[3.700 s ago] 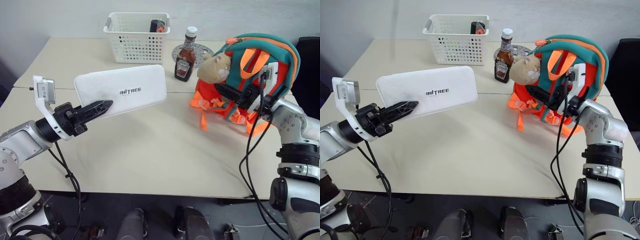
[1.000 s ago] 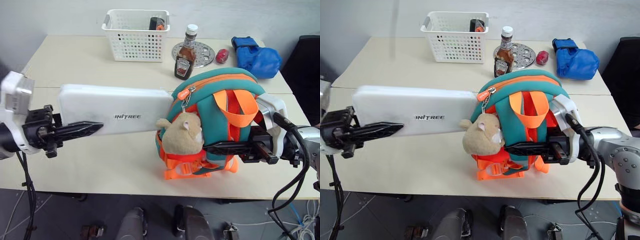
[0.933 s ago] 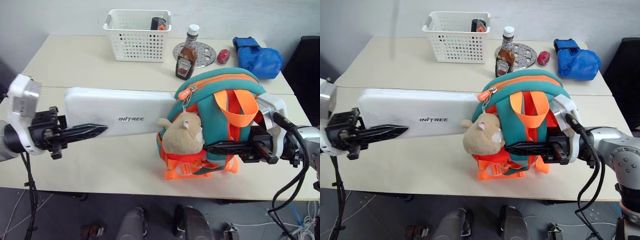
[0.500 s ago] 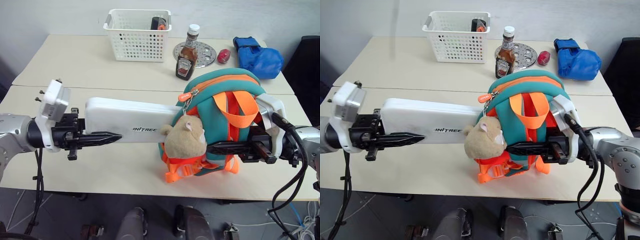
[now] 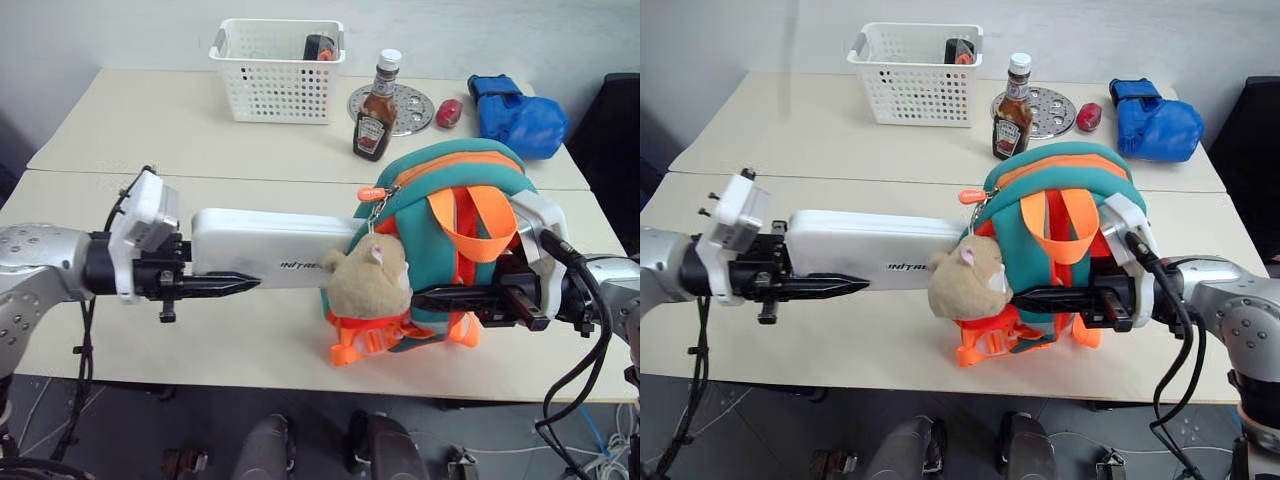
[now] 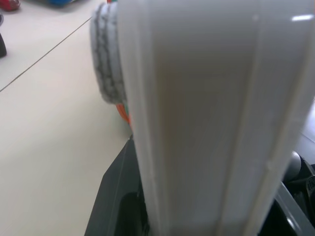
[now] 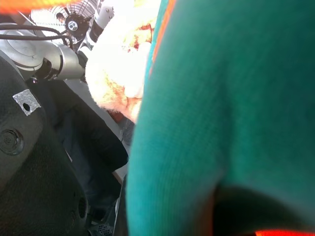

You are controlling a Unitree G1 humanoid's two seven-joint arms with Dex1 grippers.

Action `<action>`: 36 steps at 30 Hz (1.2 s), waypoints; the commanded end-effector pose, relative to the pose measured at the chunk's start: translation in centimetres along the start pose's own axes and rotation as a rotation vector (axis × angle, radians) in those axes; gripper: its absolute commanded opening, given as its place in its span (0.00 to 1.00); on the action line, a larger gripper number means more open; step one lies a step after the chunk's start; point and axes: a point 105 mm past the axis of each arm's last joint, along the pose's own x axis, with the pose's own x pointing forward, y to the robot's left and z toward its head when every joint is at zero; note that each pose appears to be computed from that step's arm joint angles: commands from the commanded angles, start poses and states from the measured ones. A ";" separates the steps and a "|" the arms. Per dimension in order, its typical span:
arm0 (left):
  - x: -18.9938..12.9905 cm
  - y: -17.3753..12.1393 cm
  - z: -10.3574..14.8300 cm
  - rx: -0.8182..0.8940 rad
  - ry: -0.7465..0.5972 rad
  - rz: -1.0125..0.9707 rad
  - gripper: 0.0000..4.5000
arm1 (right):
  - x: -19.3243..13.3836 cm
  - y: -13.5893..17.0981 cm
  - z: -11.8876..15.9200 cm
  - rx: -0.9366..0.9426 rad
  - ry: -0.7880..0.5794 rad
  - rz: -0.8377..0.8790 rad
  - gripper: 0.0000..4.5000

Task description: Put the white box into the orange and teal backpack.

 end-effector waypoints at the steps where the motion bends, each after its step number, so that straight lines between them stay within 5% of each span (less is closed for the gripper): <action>1: -3.4 0.9 2.2 0.002 -0.070 0.057 0.31 | 0.3 0.5 0.4 -0.040 -0.006 0.027 0.01; 7: -5.6 0.3 3.6 -0.029 -0.110 0.045 0.31 | 0.3 0.4 0.4 -0.040 -0.007 0.028 0.01; 22: -2.6 0.0 0.7 -0.005 -0.018 0.025 0.31 | 0.2 -0.1 0.9 -0.042 -0.017 0.014 0.01; 36: 0.9 0.6 4.1 0.058 -0.180 -0.079 0.31 | 0.9 0.6 -0.4 -0.044 0.020 0.056 0.01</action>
